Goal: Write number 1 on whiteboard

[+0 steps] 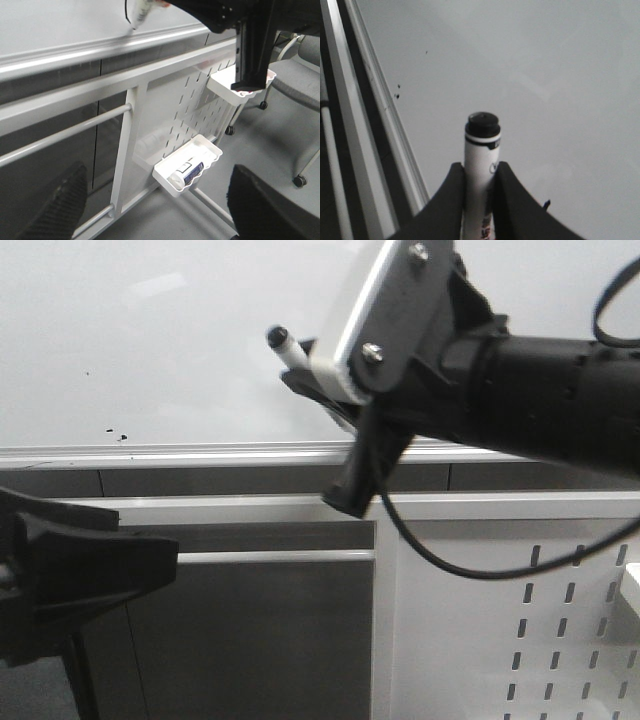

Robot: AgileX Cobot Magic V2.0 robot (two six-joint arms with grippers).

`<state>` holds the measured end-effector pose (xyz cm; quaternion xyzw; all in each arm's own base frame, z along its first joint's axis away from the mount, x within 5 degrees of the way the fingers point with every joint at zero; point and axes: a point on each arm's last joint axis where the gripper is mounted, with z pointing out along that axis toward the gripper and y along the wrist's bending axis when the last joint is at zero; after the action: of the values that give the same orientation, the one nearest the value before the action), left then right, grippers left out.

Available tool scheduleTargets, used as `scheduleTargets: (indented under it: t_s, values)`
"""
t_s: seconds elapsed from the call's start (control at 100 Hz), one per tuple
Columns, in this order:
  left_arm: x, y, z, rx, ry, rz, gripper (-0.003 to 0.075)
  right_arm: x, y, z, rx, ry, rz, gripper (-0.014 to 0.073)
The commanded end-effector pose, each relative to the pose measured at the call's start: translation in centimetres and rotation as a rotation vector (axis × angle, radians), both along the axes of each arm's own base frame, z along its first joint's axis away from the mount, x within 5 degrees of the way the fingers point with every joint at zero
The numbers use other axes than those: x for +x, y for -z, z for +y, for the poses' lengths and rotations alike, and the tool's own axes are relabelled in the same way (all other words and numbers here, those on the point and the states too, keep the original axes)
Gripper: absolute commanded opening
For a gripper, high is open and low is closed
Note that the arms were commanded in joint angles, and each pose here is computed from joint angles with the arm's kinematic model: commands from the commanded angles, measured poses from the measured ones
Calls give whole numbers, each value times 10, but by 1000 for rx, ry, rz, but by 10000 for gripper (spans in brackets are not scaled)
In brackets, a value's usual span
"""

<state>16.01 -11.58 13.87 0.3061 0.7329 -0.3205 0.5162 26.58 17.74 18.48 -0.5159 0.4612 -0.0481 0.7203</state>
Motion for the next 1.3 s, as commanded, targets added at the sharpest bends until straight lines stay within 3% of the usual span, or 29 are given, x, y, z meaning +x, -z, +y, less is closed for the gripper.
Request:
scheduleTargets:
  t_s: [0.0,0.25,0.44,0.76,0.86,1.14,1.29]
  values:
    - [-1,-24,-1,-187,0,-132,526,-12,-34,-7,148,-5,-177,-69]
    - [-3,-22,0,-184,0,-124,526,-34,-43,-2,185,-23,-170,-69]
    - [-2,-22,0,-185,-5,-124,525,-67,-33,10,231,-17,-69,-69]
    - [-3,-22,0,-184,1,-124,524,-107,-46,21,380,17,42,-69]
    - [-4,-22,-1,-182,15,-124,524,-116,-57,20,470,17,97,-69]
    - [-7,-23,-6,-176,95,-134,524,-137,-75,17,586,-84,349,-69]
    - [-6,-27,-8,-182,119,-160,524,-144,-80,15,580,-113,415,-69]
